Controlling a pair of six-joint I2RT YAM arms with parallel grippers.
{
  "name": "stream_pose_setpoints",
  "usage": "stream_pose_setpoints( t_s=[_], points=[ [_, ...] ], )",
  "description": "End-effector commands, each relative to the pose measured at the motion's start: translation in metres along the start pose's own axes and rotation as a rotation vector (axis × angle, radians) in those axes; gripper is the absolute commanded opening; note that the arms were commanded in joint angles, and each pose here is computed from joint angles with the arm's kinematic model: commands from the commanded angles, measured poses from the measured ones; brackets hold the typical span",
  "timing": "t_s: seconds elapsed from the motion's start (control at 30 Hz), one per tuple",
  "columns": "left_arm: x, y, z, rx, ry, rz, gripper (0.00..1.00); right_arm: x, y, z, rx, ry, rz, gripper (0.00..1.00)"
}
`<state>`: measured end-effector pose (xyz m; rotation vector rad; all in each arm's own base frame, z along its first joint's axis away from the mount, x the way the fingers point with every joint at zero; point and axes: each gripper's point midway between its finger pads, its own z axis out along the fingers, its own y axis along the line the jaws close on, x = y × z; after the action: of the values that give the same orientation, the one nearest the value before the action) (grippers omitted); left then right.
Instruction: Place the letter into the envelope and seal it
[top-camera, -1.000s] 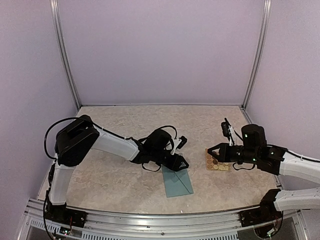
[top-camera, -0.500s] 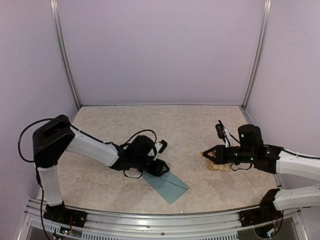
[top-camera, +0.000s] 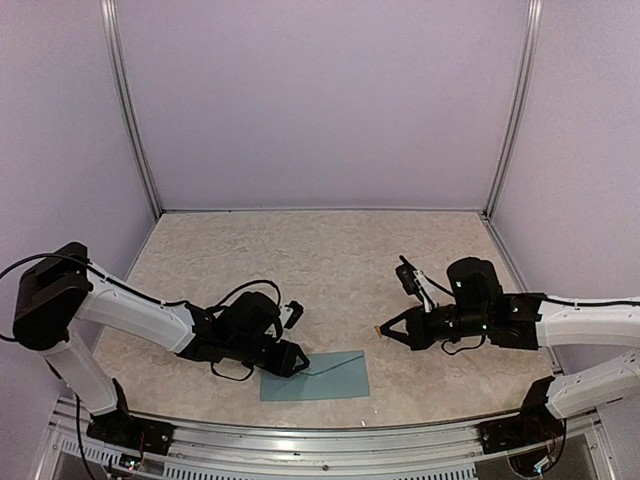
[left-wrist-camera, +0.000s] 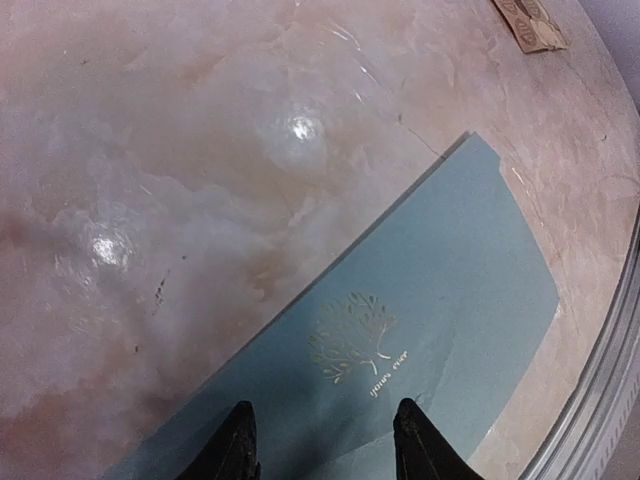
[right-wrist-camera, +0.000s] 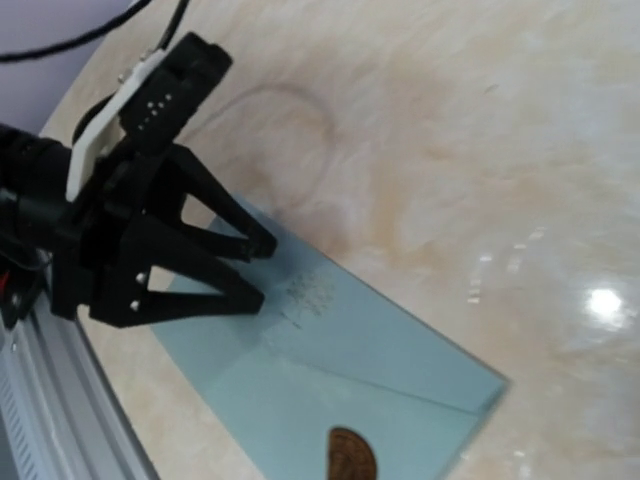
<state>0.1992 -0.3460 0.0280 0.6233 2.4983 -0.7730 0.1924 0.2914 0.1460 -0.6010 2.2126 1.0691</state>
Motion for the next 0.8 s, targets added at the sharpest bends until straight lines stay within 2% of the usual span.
stream_pose_setpoints(
  t_s=[0.0,0.13,0.37,0.53,0.63,0.77],
  points=[
    [0.014,-0.013,-0.012,0.012,0.031,-0.006,0.43,-0.013,0.018,0.012,-0.029,-0.019,-0.068,0.0],
    [0.003,-0.019,-0.024,0.02,0.0,0.02,0.4,-0.006,0.026,0.027,-0.048,0.022,-0.079,0.0],
    [-0.007,-0.017,-0.028,0.012,0.014,0.098,0.23,0.003,0.034,0.051,-0.046,0.059,-0.083,0.0],
    [-0.009,-0.025,-0.02,0.042,0.022,0.121,0.15,0.004,0.036,0.063,-0.056,0.069,-0.074,0.0],
    [-0.009,-0.028,-0.021,0.06,0.019,0.121,0.14,0.004,0.038,0.069,-0.061,0.078,-0.074,0.0],
    [-0.023,-0.042,-0.029,0.114,-0.037,0.118,0.18,0.002,0.04,0.072,-0.063,0.083,-0.079,0.0]
  ],
)
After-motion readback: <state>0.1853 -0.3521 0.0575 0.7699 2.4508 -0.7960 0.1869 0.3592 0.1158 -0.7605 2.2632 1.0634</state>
